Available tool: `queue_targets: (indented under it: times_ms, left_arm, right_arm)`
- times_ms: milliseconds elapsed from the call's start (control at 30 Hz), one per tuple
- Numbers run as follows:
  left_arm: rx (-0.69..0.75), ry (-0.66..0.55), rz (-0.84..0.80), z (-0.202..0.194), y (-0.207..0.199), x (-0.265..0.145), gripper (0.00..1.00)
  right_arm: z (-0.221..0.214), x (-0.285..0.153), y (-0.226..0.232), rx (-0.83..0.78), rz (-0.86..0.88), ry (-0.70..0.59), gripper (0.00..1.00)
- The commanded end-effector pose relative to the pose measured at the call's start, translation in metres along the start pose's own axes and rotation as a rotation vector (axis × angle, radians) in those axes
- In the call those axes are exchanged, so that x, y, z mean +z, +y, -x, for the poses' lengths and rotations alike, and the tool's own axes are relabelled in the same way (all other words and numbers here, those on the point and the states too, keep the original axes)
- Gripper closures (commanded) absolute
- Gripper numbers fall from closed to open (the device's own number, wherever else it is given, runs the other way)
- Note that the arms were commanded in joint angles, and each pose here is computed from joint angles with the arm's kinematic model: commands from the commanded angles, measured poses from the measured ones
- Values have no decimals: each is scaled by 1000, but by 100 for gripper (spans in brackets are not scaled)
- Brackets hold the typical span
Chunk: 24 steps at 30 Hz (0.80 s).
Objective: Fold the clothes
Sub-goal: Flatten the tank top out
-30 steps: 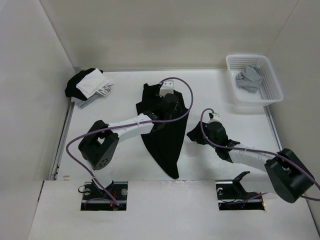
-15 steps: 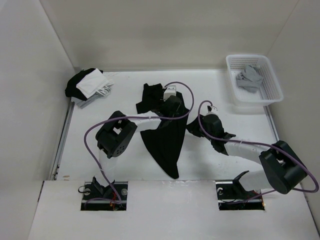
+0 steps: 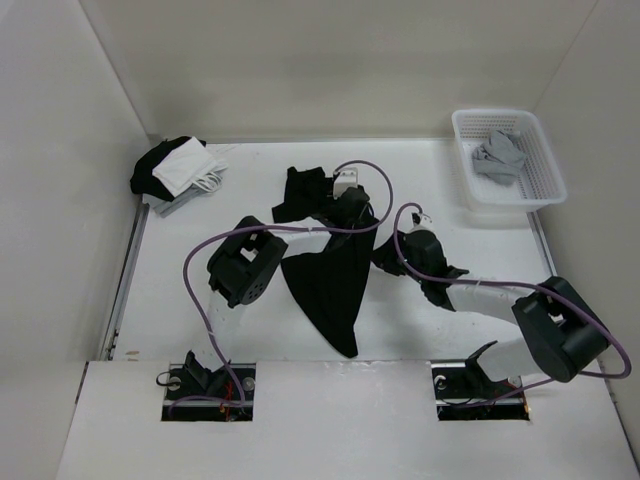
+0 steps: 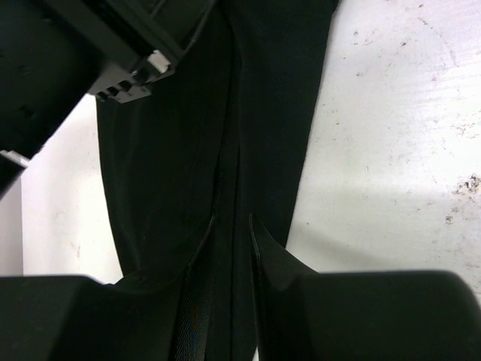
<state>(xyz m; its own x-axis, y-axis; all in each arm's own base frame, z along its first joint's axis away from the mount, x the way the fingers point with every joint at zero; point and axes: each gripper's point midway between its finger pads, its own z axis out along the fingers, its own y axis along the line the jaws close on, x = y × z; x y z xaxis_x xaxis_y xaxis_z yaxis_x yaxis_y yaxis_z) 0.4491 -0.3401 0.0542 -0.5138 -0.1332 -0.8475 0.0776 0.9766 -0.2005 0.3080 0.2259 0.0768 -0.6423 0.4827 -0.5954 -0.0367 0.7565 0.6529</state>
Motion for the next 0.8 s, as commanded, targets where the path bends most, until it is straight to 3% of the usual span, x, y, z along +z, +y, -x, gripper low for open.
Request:
queue_targets:
  times_ms: [0,500,600,667,767]
  left_arm:
    - [-33,-48,-5,23,-7,4,74]
    - [-30,-76,32,29,1,8,83]
    - [-33,-87,39,32,3,5,82]
    - [-39,-99,32,33,2,2,76]
    - [-46,-105,23,33,2,3,74]
  right_arm:
    - [15,-5,15,6,68,-54,71]
    - [12,-3,13,5,67,-41,71]
    - [11,-2,13,5,66,-36,71]
    - [10,0,12,7,64,-34,70]
    - [15,2,11,18,58,-45,63]
